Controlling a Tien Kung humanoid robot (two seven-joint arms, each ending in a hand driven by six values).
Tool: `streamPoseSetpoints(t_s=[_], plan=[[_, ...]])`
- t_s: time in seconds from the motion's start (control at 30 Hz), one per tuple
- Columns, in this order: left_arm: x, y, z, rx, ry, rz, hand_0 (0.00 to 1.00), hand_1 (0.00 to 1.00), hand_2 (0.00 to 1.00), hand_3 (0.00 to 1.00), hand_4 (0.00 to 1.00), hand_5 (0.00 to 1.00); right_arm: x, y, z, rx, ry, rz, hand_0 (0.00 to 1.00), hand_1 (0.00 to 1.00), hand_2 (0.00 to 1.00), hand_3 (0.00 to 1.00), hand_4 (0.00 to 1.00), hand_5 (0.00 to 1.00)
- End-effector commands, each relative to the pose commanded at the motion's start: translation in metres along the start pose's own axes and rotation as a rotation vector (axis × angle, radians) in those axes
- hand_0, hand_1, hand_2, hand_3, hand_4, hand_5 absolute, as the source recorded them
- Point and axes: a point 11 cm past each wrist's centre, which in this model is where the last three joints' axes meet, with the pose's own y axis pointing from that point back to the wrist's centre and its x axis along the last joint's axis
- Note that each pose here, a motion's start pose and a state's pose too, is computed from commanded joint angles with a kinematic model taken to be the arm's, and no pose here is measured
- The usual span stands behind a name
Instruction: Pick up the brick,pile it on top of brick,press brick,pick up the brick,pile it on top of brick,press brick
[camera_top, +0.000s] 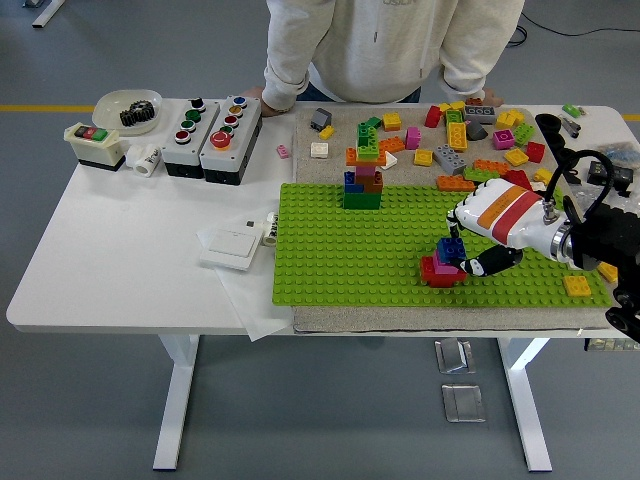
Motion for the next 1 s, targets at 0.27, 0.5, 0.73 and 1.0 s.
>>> streamPoseSetpoints(t_s=[0.27,0.5,0.73,1.0], plan=[[-0.0001,0.0001,0.0009,-0.002,0.0,0.0,0.782,0.717,0.663,0.563,0.591,0.609,-0.0002,-0.0002,-0.0016,0.006,0.001,-0.003,0.606,0.561,0.571,0.51,0.729,0.5],[-0.0003,0.0002,0.0012,-0.002,0.0,0.0,0.782,0.719,0.664,0.563,0.591,0.609,-0.0002,-0.0012,-0.0037,0.011,-0.004,-0.001,0.603,0.562,0.572,0.51,0.733,0.505],[-0.0003,0.0003,0.0019,-0.004,0.001,0.0,0.781,0.719,0.664,0.563,0.59,0.608,-0.0026,-0.0023,-0.0022,0.005,-0.01,-0.006,0.601,0.564,0.575,0.51,0.736,0.505],[-0.0003,0.0003,0.0021,-0.004,0.0,0.0,0.782,0.718,0.665,0.564,0.591,0.609,-0.0036,-0.0023,-0.0012,0.001,-0.016,-0.01,0.601,0.564,0.576,0.51,0.74,0.505]])
